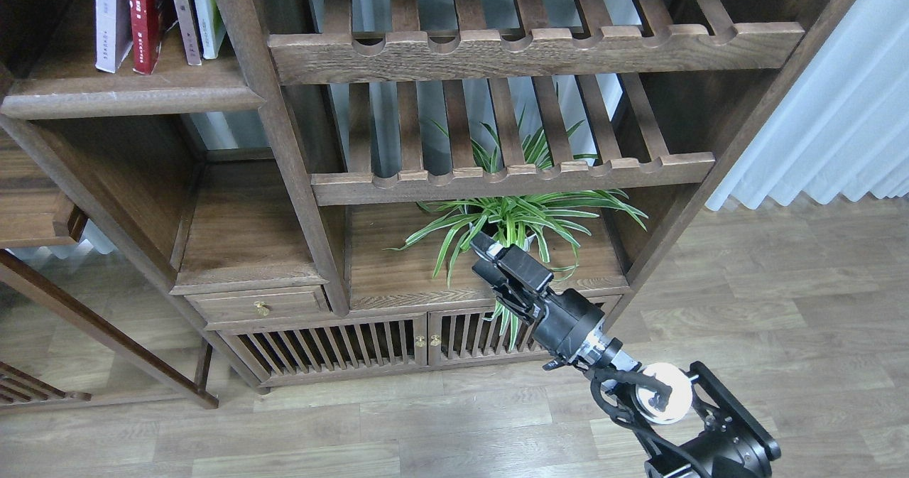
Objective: Organize books on shelf
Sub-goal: 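Withdraw the left arm up and away from the upper shelf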
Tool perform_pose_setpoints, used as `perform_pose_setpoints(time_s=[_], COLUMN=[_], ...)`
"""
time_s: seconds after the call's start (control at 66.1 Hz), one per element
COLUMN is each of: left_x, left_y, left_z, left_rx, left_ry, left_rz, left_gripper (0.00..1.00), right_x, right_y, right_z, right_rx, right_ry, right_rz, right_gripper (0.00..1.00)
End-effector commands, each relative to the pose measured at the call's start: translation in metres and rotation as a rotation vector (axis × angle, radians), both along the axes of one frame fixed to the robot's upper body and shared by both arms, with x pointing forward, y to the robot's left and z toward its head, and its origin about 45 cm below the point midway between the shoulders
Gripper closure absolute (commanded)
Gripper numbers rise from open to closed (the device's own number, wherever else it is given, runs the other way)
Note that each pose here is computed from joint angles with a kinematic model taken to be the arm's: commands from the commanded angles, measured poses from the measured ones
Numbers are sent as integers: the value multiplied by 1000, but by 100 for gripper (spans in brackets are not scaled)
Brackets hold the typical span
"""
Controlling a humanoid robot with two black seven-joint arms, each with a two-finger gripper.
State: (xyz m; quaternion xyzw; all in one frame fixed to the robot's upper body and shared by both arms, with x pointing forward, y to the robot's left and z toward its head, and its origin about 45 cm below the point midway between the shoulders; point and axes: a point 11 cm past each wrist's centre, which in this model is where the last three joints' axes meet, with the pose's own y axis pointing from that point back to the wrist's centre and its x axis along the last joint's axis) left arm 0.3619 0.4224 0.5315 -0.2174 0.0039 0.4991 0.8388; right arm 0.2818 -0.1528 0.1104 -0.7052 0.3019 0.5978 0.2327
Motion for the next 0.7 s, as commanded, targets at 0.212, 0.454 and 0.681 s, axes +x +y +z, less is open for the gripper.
perform_pose_setpoints(time_s=[0.212,0.454,0.681], left_x=[-6,-3,-5], left_y=[21,23,27], left_z=[-21,-20,-19], left_rx=[109,112,124], left_ry=[89,90,101], left_rz=[63,68,79], left_gripper=[99,99,99], right_x=[1,1,-3], right_y=[1,1,6], right_z=[1,1,-1], right_rx=[-1,-1,0], right_ry=[-3,-3,3], right_rz=[3,5,23], right_gripper=[13,13,13])
